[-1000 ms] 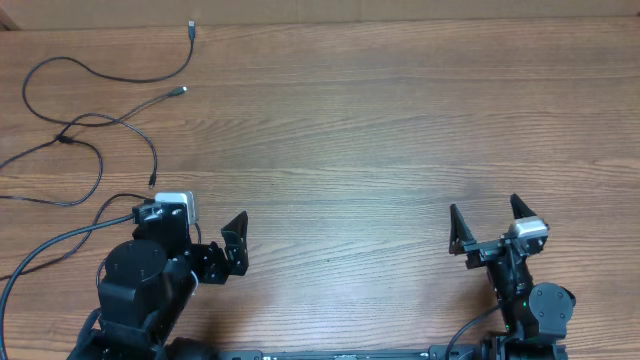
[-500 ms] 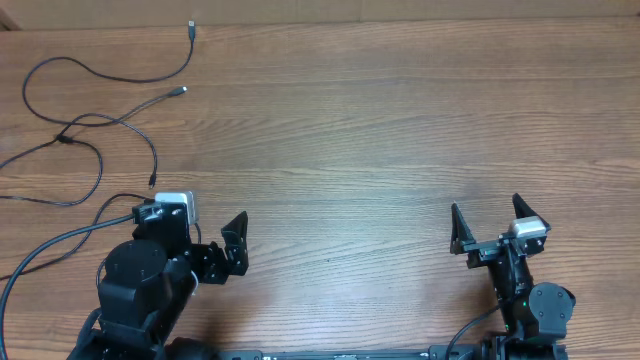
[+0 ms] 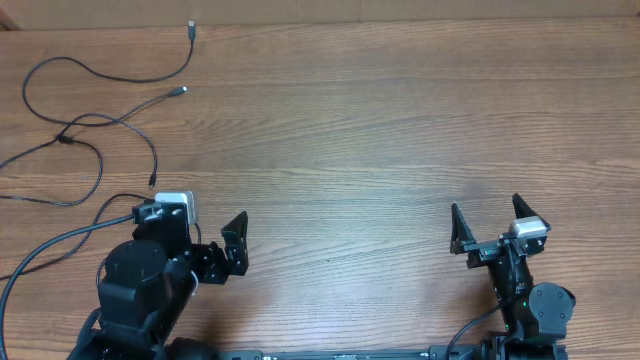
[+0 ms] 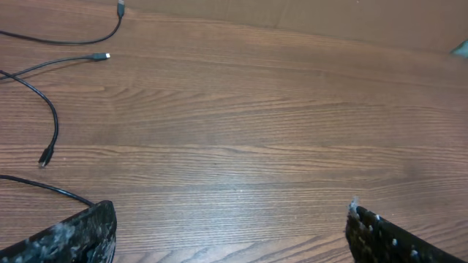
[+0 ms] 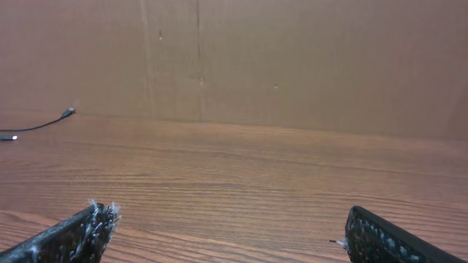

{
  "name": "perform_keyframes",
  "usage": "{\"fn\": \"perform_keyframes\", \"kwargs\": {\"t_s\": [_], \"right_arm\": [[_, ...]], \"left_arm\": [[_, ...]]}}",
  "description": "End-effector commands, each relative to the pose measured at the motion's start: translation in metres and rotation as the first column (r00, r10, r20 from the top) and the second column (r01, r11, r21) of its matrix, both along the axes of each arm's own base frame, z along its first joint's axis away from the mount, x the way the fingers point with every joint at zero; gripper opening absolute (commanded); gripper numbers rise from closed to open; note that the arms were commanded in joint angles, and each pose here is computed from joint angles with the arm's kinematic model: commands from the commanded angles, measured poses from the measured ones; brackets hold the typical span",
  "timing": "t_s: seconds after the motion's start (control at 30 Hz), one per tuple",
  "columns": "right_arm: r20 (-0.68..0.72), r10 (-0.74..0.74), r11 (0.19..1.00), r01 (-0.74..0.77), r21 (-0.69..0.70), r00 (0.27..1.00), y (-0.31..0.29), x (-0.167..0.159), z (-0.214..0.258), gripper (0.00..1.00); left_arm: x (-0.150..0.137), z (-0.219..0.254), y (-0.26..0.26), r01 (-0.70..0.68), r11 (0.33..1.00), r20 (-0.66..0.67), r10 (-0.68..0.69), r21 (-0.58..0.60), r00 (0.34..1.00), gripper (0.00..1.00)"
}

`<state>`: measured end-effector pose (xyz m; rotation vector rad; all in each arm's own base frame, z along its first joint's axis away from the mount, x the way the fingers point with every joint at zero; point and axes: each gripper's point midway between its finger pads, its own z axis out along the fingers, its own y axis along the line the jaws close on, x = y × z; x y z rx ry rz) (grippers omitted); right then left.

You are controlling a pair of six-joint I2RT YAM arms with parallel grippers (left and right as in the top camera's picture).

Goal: Untangle cables

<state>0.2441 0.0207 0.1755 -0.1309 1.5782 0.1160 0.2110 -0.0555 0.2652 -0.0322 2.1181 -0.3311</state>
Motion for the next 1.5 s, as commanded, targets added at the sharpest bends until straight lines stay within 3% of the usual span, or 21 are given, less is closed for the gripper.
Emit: {"fn": "perform_keyframes", "kwargs": {"t_s": [0.0, 0.43, 0.93, 1.27, 1.47], "right_arm": [[0.005, -0.004, 1.0, 0.004, 0.005, 1.0, 0.0, 0.0, -0.001, 1.0], [0.005, -0.004, 1.0, 0.004, 0.005, 1.0, 0.0, 0.0, -0.001, 1.0], [0.006, -0.004, 1.0, 0.004, 0.005, 1.0, 0.0, 0.0, -0.001, 1.0], [0.006, -0.004, 1.0, 0.004, 0.005, 1.0, 0.0, 0.0, -0.001, 1.0], [0.006, -0.004, 1.0, 0.004, 0.005, 1.0, 0.0, 0.0, -0.001, 1.0]], "left_arm": [[0.0, 0.007, 0.001, -0.01, 1.0, 0.016, 0.011, -0.005, 1.0, 1.0], [0.0, 0.006, 0.001, -0.01, 1.0, 0.012, 0.01, -0.004, 1.0, 1.0], [-0.004, -0.052, 0.016, -0.071, 0.997, -0.103, 0.072, 0.014, 0.992, 1.0], [-0.013, -0.11, 0.029, -0.125, 0.992, -0.058, 0.124, -0.014, 0.991, 1.0], [-0.006, -0.111, 0.024, -0.048, 0.997, 0.034, 0.046, 0.057, 0.998, 1.0]]}}
